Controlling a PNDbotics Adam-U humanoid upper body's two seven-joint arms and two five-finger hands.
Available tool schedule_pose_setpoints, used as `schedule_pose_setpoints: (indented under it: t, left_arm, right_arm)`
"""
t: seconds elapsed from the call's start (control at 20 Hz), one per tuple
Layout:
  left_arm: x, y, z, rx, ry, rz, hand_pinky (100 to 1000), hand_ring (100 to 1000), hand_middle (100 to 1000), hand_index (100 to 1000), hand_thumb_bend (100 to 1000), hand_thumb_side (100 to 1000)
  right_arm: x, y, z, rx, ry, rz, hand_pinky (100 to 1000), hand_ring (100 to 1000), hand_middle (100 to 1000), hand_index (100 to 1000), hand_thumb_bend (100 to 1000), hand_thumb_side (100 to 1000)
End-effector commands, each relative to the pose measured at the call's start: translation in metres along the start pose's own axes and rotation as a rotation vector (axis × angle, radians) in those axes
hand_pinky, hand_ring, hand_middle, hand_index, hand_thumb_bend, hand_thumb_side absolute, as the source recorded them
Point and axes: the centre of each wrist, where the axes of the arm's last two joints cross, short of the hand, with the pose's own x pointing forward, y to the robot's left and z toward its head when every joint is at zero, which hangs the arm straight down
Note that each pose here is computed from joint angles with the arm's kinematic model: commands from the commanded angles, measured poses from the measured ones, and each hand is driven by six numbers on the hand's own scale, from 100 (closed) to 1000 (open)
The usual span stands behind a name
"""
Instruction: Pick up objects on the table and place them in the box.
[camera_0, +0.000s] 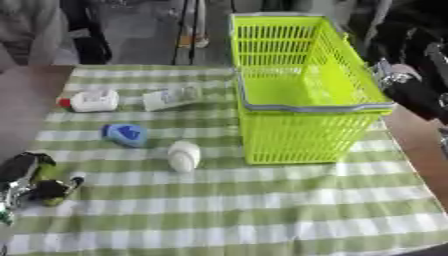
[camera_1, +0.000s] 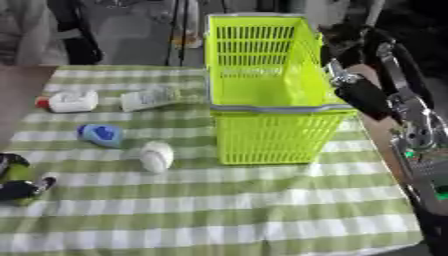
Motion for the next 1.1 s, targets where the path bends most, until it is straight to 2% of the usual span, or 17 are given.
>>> schedule_pose_setpoints:
  t: [0.05, 0.1, 0.15, 0.25, 0.4, 0.65, 0.85, 0.95, 1.1]
  left_arm:
    - [-0.004, 0.008, -0.002, 0.053, 0.017, 0.016, 125, 597, 591, 709, 100, 205]
    - [-0.004, 0.009, -0.002, 0.066, 0.018, 0.024, 100, 562, 566, 677, 100, 138]
    - [-0.004, 0.010, -0.002, 0.077, 0.020, 0.032, 100, 562, 566, 677, 100, 138]
    - [-0.004, 0.010, -0.002, 0.088, 0.019, 0.044, 100, 568, 566, 678, 100, 146]
    - [-0.003, 0.019, -0.001, 0.090, -0.007, 0.063, 106, 615, 567, 698, 100, 212]
    - [0.002, 0.053, 0.006, 0.126, -0.076, 0.113, 106, 625, 567, 708, 100, 242]
    - [0.016, 0.107, 0.020, 0.271, -0.169, 0.142, 100, 629, 563, 719, 100, 280]
    - [0.024, 0.125, 0.028, 0.319, -0.210, 0.165, 100, 633, 562, 722, 100, 302]
    - [0.033, 0.139, 0.036, 0.352, -0.262, 0.190, 100, 636, 563, 726, 100, 310]
  right_arm:
    - [0.004, -0.008, -0.004, -0.010, -0.023, 0.018, 620, 573, 704, 855, 265, 582]
    - [0.004, -0.008, -0.004, -0.011, -0.023, 0.017, 620, 573, 704, 855, 265, 582]
    - [0.004, -0.008, -0.004, -0.011, -0.023, 0.017, 620, 573, 704, 855, 265, 582]
    - [0.004, -0.008, -0.004, -0.010, -0.024, 0.017, 620, 573, 704, 855, 265, 582]
    - [0.004, -0.008, -0.004, -0.010, -0.023, 0.019, 620, 574, 704, 855, 265, 582]
    - [0.003, -0.009, -0.004, -0.010, -0.021, 0.020, 620, 574, 704, 855, 265, 582]
    - [0.003, -0.009, -0.003, -0.010, -0.018, 0.022, 620, 574, 704, 855, 264, 582]
    - [0.003, -0.009, -0.003, -0.009, -0.018, 0.021, 620, 574, 704, 855, 264, 582]
    - [0.003, -0.009, -0.003, -0.008, -0.019, 0.021, 620, 574, 704, 855, 264, 582]
